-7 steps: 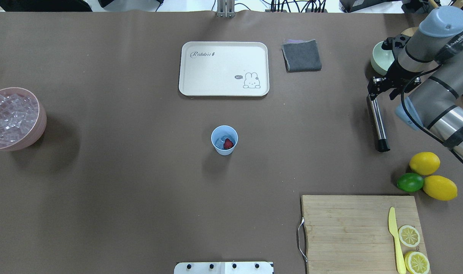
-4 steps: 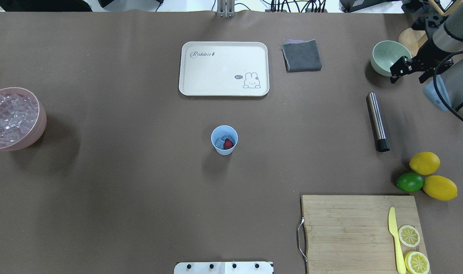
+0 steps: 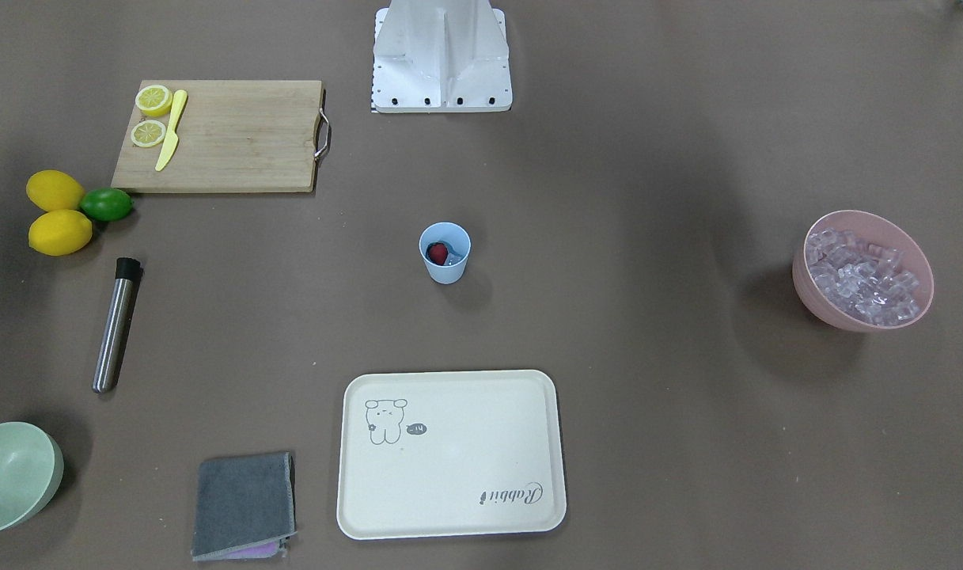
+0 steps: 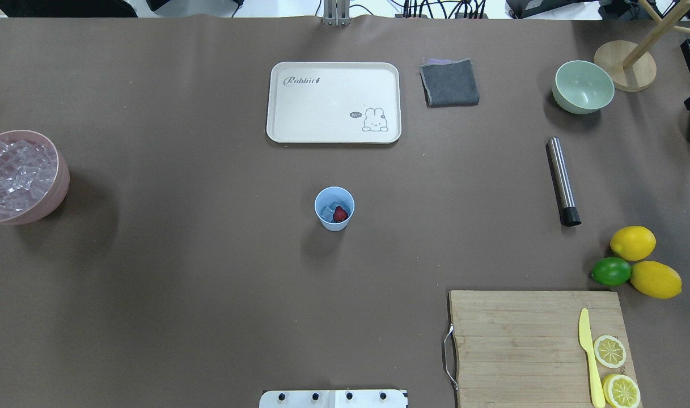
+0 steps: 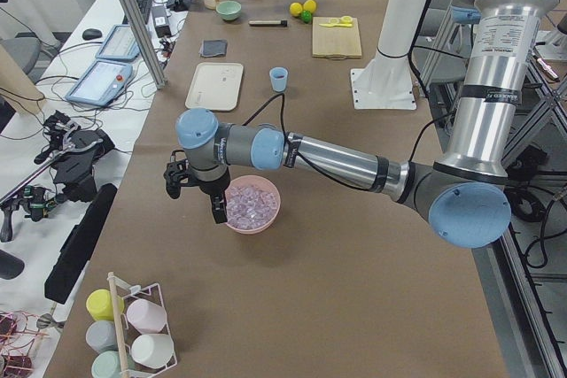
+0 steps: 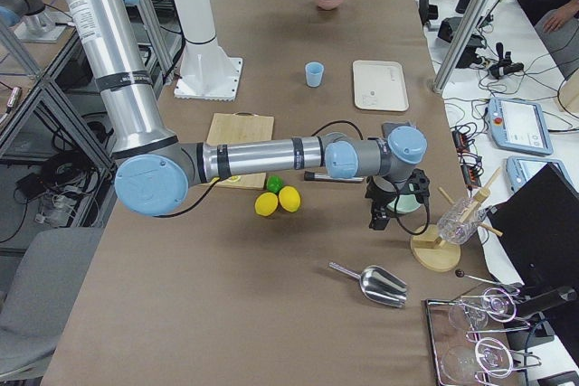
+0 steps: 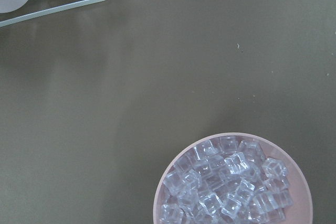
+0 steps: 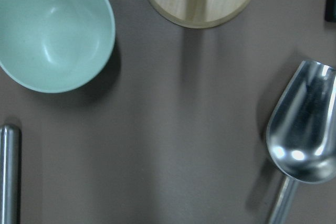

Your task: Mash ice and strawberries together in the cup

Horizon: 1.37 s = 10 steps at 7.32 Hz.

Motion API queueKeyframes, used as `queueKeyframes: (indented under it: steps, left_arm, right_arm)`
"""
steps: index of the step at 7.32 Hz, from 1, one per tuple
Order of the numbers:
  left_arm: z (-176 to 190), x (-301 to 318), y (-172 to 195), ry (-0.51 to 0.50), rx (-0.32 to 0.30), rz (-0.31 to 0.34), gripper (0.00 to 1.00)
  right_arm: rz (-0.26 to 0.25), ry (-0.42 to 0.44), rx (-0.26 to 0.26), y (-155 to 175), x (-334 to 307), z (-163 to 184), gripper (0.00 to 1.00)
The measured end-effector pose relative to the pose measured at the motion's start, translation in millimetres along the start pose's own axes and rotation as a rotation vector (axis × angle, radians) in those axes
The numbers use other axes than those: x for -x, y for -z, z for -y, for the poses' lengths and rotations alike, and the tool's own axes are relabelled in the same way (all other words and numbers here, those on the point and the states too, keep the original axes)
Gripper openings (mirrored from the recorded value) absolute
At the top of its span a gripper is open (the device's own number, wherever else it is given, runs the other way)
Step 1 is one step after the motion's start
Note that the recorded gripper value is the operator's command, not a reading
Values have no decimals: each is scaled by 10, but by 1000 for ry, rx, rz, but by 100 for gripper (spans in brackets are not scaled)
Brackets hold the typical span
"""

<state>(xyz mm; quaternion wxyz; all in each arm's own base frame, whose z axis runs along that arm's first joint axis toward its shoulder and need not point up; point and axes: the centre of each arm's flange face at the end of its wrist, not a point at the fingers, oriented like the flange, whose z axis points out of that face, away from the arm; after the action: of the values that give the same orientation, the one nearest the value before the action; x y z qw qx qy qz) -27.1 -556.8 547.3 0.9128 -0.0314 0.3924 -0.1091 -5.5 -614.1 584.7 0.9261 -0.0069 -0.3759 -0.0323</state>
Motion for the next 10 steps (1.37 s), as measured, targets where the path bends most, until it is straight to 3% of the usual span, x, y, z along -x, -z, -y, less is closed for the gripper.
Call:
queueKeyframes:
  steps: [3, 6, 10]
  left_arm:
    - [76, 168, -108, 19, 9, 8, 97]
    - [176, 627, -197, 82, 4, 9, 97]
    - [222, 908, -132, 119, -21, 0, 97]
  right_arm:
    - [-9, 13, 26, 506, -650, -348, 100]
    - [-38, 13, 32, 483, -882, -833, 100]
    - [-68, 28, 55, 367, -793, -911, 100]
